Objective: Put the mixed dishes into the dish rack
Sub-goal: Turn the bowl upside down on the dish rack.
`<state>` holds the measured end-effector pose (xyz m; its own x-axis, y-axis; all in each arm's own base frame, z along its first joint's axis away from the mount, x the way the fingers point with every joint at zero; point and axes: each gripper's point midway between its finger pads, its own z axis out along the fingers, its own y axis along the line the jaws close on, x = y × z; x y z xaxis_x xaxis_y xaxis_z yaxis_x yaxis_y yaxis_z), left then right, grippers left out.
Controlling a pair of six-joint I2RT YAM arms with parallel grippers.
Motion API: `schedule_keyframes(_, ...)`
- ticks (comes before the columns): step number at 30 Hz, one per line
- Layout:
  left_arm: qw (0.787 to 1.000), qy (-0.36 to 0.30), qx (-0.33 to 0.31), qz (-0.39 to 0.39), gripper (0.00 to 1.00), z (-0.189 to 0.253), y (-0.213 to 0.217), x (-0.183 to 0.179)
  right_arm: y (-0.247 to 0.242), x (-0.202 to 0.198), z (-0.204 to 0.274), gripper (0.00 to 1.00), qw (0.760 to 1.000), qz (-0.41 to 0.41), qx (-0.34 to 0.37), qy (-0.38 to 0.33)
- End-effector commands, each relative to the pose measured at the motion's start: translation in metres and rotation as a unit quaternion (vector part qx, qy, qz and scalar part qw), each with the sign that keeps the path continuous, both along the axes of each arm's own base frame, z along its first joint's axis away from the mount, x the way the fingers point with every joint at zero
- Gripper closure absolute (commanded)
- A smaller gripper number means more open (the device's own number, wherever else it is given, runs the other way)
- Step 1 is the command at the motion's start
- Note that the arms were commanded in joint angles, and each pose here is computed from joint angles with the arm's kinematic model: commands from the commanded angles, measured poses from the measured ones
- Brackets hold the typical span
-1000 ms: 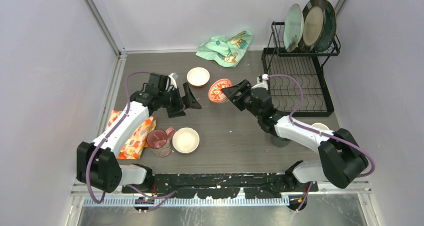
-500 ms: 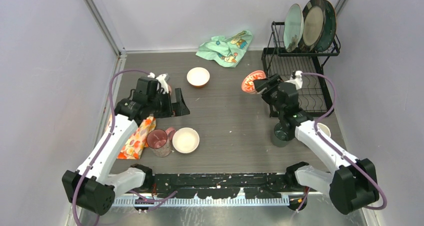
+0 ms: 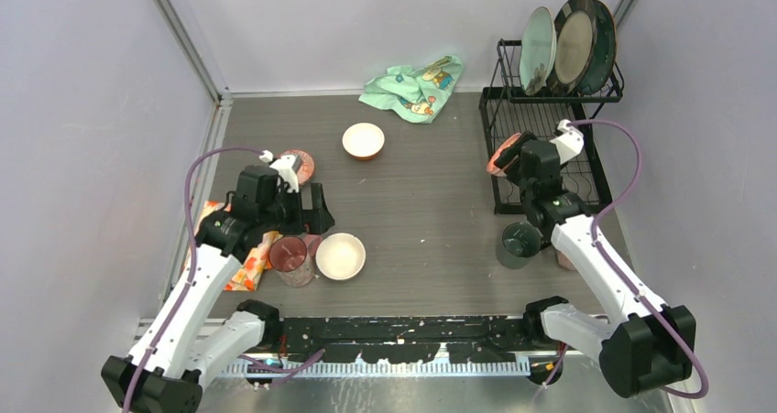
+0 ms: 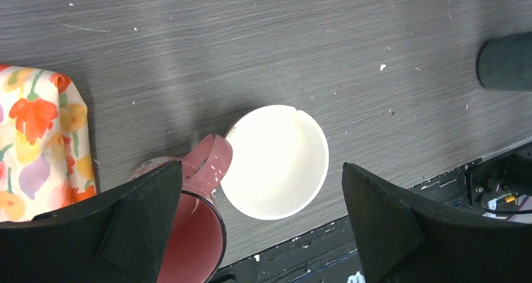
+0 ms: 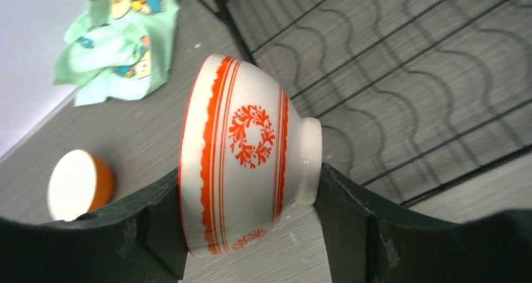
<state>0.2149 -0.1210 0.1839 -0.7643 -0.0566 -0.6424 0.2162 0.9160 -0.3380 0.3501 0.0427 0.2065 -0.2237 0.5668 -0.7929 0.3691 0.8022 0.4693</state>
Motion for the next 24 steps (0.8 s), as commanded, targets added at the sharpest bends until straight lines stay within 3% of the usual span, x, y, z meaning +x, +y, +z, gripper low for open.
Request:
schedule_keyframes(1, 0.999, -0.052, -0.001, -0.004, 0.00, 0.018, 0.000, 0.006, -0.038, 0.008, 0.038, 0.43, 0.994, -0.067, -0.078, -0.022)
schedule_keyframes(11, 0.998, -0.066, 0.010, -0.019, 0.00, 0.021, -0.004, -0.001, -0.085, 0.011, 0.020, 0.44, 0.964, -0.142, -0.214, 0.073)
schedule_keyframes(24, 0.996, -0.083, 0.014, -0.023, 0.00, 0.026, -0.003, -0.004, -0.099, 0.036, -0.021, 0.41, 0.916, -0.122, -0.325, 0.200)
